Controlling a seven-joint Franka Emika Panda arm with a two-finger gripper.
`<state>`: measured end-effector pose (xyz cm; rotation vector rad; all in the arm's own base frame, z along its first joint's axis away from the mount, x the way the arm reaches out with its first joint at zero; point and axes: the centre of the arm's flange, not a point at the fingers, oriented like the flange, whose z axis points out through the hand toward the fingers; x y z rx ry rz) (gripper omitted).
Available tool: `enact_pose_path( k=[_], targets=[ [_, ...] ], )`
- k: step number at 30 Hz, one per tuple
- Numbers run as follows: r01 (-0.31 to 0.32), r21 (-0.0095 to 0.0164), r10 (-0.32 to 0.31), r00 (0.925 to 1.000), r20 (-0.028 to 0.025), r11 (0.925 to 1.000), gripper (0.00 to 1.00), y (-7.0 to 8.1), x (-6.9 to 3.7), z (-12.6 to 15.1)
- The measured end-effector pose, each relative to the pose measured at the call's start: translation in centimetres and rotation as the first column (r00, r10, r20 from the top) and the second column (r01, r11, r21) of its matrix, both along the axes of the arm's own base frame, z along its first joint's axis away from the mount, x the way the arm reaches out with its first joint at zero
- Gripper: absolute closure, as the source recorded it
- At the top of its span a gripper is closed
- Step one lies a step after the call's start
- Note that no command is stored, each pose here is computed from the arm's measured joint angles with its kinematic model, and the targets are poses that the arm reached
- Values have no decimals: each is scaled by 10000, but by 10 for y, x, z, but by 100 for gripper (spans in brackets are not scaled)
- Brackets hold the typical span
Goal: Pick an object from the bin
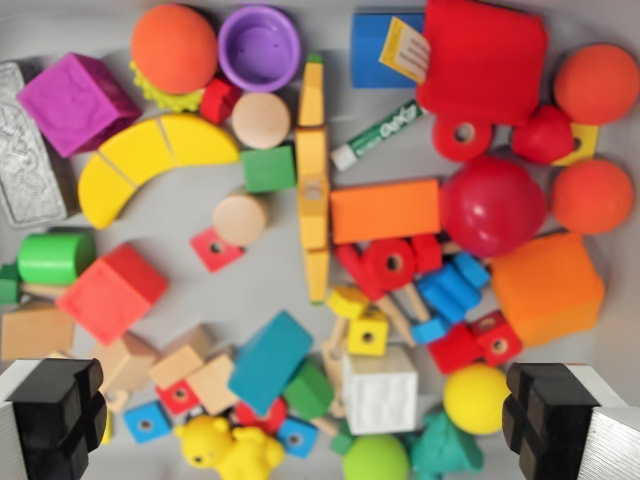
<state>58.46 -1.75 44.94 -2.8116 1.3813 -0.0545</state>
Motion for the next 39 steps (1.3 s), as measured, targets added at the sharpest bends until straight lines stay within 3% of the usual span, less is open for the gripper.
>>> enact_pose_path(
  k=[10, 20, 31, 39],
  targets=[
    [678, 28, -678, 9977, -40, 9977, 0, 10, 3, -15],
    [1553, 56, -1552, 9879, -66, 9879, 0, 22, 7, -33],
    [2671, 79, -2670, 9636, -105, 9636, 0, 39, 13, -56],
    [3578, 85, -3576, 9337, -146, 9338, 0, 53, 18, -76]
  ],
)
